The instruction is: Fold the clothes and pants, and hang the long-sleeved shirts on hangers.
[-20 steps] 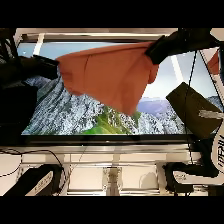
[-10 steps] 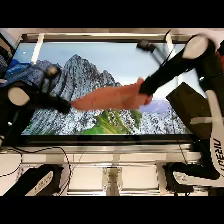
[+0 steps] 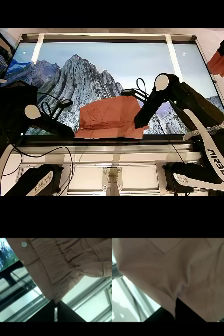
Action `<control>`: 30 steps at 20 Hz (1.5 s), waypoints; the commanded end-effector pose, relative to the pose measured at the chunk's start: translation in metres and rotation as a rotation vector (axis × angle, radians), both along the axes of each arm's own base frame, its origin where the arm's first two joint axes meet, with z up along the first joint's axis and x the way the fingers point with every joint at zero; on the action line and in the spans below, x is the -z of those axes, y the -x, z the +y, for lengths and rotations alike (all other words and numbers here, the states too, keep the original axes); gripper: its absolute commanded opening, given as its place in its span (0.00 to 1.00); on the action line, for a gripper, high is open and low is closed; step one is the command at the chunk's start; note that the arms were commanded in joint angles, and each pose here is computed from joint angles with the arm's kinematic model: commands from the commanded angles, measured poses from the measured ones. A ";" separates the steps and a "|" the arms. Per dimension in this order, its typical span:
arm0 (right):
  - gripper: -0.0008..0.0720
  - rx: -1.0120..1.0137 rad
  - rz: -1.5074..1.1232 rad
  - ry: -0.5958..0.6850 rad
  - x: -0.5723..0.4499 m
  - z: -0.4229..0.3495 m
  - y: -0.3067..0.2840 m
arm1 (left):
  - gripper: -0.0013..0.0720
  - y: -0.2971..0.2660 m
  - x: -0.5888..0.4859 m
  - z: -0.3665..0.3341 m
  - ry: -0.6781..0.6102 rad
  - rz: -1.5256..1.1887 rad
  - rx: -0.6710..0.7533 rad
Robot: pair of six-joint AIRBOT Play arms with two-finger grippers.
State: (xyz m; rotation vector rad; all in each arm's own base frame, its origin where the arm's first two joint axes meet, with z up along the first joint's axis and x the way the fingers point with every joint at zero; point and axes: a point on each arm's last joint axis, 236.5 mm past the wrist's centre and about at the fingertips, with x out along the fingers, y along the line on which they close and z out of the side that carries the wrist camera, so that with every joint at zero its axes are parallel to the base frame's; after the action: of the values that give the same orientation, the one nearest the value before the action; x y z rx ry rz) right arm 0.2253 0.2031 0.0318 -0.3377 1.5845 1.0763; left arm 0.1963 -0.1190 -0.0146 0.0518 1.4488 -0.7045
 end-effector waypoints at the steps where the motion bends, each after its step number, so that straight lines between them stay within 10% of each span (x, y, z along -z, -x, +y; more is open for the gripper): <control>1: 0.01 0.117 -0.198 -0.006 0.005 0.000 -0.055 | 0.05 -0.041 -0.002 -0.005 0.034 -0.118 -0.169; 16: 0.02 0.461 -0.463 -0.042 0.057 -0.022 -0.204 | 0.07 -0.156 0.027 0.003 0.087 -0.341 -0.495; 18: 0.16 0.471 -0.486 -0.045 0.058 -0.022 -0.211 | 0.34 -0.158 0.034 -0.001 0.094 -0.331 -0.490; 19: 0.39 0.473 -0.498 -0.048 0.056 -0.022 -0.214 | 0.50 -0.161 0.033 -0.002 0.099 -0.344 -0.494; 22: 0.80 0.465 -0.514 -0.058 0.035 -0.022 -0.221 | 0.54 -0.170 0.020 -0.006 0.120 -0.374 -0.496; 26: 0.86 0.491 -0.400 -0.001 -0.012 -0.065 -0.209 | 0.54 -0.173 -0.013 -0.006 0.140 -0.419 -0.467; 30: 0.86 0.632 0.016 -0.059 -0.015 -0.127 -0.142 | 0.78 -0.150 -0.043 0.023 0.087 -0.459 -0.437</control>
State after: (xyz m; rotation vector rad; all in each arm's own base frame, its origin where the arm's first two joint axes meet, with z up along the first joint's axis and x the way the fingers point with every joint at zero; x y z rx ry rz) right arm 0.4166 0.1030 0.0344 -0.0120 1.3254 0.5645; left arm 0.3622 -0.1115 0.0121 -0.2068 0.9358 -0.3649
